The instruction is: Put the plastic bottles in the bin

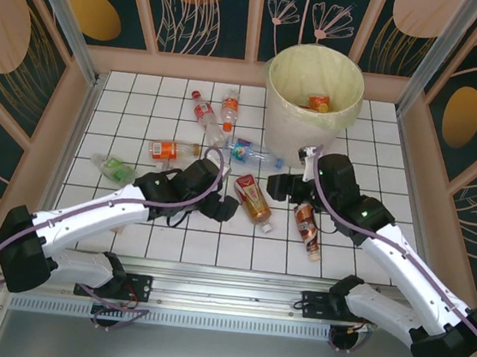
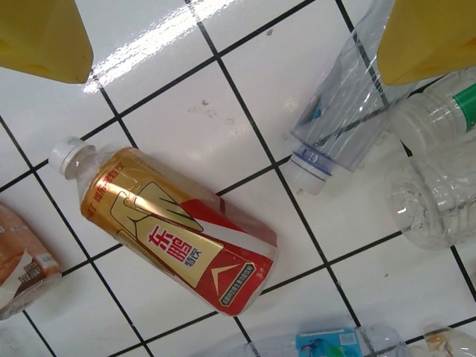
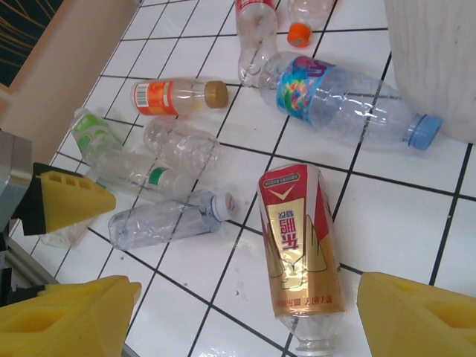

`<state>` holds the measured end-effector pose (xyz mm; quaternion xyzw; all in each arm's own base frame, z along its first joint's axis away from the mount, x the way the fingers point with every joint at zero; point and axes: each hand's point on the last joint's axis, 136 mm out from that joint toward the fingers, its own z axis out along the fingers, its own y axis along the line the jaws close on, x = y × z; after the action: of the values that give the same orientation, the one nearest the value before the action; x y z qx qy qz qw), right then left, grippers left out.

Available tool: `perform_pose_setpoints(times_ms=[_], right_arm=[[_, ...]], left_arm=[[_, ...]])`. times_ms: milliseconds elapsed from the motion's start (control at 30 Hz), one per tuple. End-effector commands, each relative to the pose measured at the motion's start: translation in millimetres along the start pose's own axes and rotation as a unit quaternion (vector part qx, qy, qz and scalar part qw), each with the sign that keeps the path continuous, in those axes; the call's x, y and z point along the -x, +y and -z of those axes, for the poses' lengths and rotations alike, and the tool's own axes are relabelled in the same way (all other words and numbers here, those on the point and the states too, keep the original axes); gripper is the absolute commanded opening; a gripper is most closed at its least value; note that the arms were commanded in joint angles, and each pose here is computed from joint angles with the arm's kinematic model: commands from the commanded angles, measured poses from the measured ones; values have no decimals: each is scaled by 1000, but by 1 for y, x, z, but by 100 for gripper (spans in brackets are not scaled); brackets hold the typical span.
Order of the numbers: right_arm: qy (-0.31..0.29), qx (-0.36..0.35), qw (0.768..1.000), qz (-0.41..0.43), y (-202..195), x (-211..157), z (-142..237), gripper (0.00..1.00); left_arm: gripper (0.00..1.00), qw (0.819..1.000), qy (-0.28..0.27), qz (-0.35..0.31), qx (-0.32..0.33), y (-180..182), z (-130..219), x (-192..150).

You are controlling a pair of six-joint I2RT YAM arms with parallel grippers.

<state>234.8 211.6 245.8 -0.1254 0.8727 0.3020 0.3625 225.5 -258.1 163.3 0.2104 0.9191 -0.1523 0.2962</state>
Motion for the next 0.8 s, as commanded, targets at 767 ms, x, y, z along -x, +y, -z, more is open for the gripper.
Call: perform_pose_setpoints(times_ms=[767], right_arm=[[90,-76,992,48,-20,-60,-64,83]], left_arm=[[99,982,-82,122,-116,-9,30,27]])
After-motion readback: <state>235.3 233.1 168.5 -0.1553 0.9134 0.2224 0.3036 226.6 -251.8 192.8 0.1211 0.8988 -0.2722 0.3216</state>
